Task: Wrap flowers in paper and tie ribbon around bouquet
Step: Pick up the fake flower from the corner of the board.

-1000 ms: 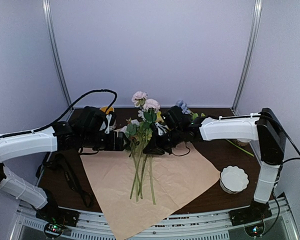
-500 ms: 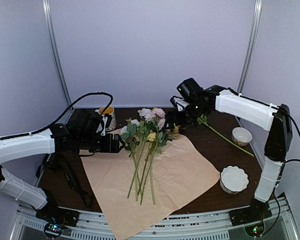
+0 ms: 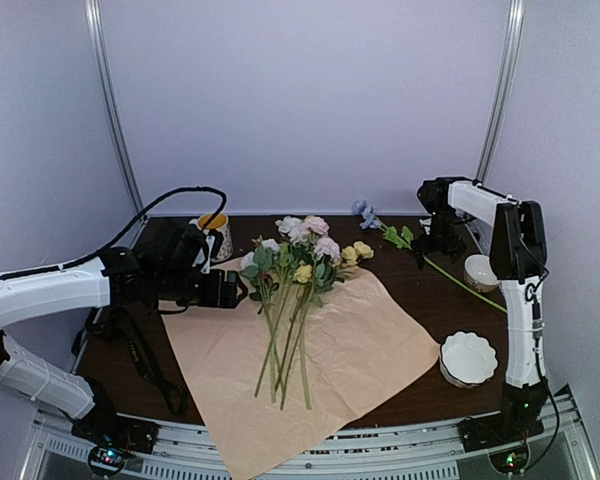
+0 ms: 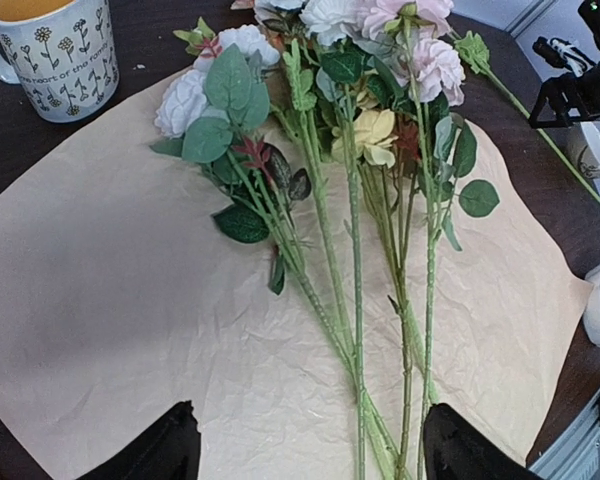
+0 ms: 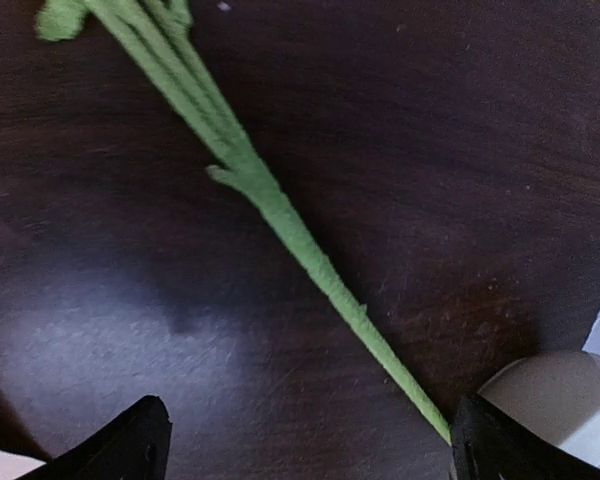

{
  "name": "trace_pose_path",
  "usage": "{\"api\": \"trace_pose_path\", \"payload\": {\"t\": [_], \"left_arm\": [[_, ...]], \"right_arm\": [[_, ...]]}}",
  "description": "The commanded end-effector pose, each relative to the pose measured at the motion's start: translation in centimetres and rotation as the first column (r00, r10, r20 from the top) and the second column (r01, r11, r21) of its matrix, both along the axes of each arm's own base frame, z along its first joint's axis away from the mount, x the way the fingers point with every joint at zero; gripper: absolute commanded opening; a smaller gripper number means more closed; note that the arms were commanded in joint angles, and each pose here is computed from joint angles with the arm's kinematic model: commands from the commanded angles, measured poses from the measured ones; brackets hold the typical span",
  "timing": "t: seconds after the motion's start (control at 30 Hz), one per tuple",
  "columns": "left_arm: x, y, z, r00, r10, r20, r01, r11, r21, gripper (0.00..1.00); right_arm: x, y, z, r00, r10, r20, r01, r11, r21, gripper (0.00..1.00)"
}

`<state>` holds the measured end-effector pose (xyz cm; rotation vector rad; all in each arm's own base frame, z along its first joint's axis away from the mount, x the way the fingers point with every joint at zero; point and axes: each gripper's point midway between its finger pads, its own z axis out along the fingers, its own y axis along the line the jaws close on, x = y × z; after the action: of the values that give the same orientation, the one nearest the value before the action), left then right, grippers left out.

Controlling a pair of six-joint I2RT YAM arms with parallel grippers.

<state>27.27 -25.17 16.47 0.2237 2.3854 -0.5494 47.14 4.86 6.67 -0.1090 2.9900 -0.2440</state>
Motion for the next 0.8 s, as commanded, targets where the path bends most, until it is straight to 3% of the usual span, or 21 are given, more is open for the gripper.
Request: {"api": "trace_pose_path", "payload": {"t": [0.0, 0.17, 0.27, 0.37, 0.63, 0.77], "left_arm": [[0.7, 0.4, 0.7, 1.0, 0.014, 0.027, -0.015, 1.0, 0.024, 0.8], [0.8, 0.4, 0.5, 1.0, 0.014, 0.023, -0.015, 0.999, 0.036, 0.8], [0.9, 0.5, 0.5, 1.0, 0.015, 0.027, -0.016, 0.999, 0.047, 0.8], [1.0, 0.7, 0.7, 0.999, 0.017, 0.037, -0.019, 0.998, 0.058, 0.8], [1.0, 1.2, 0.8, 0.999, 0.027, 0.046, -0.031, 0.997, 0.068, 0.8], [1.1, 1.3, 0.7, 0.999, 0.028, 0.044, -0.031, 0.997, 0.068, 0.8]], "right_arm": [[-0.7, -2.4, -1.0, 0.993, -0.033, -0.113, 0.031, 0.999, -0.017, 1.0], [-2.2, -2.2, -4.1, 0.975, -0.03, -0.219, 0.048, 0.996, 0.078, 0.97], [-3.7, -1.3, -5.2, 0.955, 0.005, -0.296, 0.038, 0.99, 0.139, 0.82], [-4.0, 0.1, -5.3, 0.952, 0.041, -0.303, 0.029, 0.974, 0.223, 0.73], [-5.8, 2.9, -4.9, 0.939, 0.12, -0.322, -0.029, 0.962, 0.273, 0.45], [-7.2, 3.5, -4.6, 0.942, 0.13, -0.309, -0.062, 0.973, 0.221, 0.36]]}}
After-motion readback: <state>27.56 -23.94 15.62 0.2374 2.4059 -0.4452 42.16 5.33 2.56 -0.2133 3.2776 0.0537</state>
